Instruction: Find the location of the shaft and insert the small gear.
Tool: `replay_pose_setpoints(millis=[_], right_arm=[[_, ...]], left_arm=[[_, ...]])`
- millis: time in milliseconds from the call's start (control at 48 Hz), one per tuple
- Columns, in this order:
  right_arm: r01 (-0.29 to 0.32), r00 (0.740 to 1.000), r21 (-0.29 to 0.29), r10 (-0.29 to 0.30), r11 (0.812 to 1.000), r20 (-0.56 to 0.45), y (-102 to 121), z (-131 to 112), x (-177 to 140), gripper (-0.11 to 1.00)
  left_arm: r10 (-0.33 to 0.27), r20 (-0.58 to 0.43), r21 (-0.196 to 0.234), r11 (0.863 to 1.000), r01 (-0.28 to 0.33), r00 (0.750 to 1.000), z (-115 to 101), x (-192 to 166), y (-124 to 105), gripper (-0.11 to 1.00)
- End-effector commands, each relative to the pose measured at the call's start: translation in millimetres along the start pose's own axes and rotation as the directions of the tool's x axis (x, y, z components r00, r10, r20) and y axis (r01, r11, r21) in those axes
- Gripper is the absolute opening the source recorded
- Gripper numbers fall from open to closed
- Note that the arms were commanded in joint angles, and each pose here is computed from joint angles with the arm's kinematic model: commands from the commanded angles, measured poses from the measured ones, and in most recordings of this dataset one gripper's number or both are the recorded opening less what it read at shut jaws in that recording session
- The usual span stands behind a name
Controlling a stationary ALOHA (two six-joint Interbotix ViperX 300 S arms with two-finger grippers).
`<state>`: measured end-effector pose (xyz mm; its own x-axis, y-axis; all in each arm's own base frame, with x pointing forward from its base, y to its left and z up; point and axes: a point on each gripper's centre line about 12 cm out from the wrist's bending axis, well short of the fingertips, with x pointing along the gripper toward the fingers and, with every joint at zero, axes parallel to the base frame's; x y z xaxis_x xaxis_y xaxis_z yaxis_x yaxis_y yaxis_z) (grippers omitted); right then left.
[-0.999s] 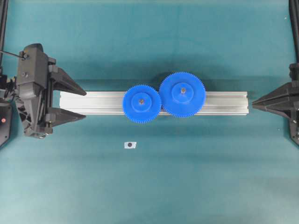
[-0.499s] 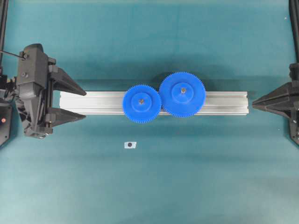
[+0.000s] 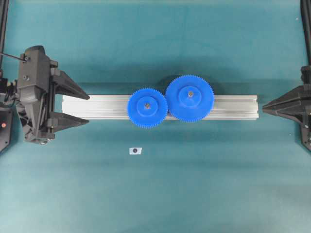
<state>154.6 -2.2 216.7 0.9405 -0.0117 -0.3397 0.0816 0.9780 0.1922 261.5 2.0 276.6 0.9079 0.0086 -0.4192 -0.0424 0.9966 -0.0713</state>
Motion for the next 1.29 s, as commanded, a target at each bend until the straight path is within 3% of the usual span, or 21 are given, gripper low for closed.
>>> replay_pose_setpoints(millis=[0, 229, 1270], right_arm=[[-0.001, 1.000, 0.010, 0.000, 1.000, 0.012, 0.6, 4.6, 0.4, 0.08], [-0.001, 1.000, 0.010, 0.001, 1.000, 0.014, 0.8, 5.2, 0.3, 0.08], [-0.001, 1.000, 0.010, 0.001, 1.000, 0.014, 0.7, 4.8, 0.4, 0.08]], left_arm=[[-0.002, 0.014, 0.002, 1.000, 0.002, 1.000, 8.2, -2.4, -1.0, 0.70], [0.005, -0.046, 0.004, 1.000, -0.004, 0.999, 5.2, -3.8, -0.5, 0.70], [0.005, -0.047, 0.002, 1.000, -0.005, 0.999, 3.4, -6.0, -0.4, 0.70]])
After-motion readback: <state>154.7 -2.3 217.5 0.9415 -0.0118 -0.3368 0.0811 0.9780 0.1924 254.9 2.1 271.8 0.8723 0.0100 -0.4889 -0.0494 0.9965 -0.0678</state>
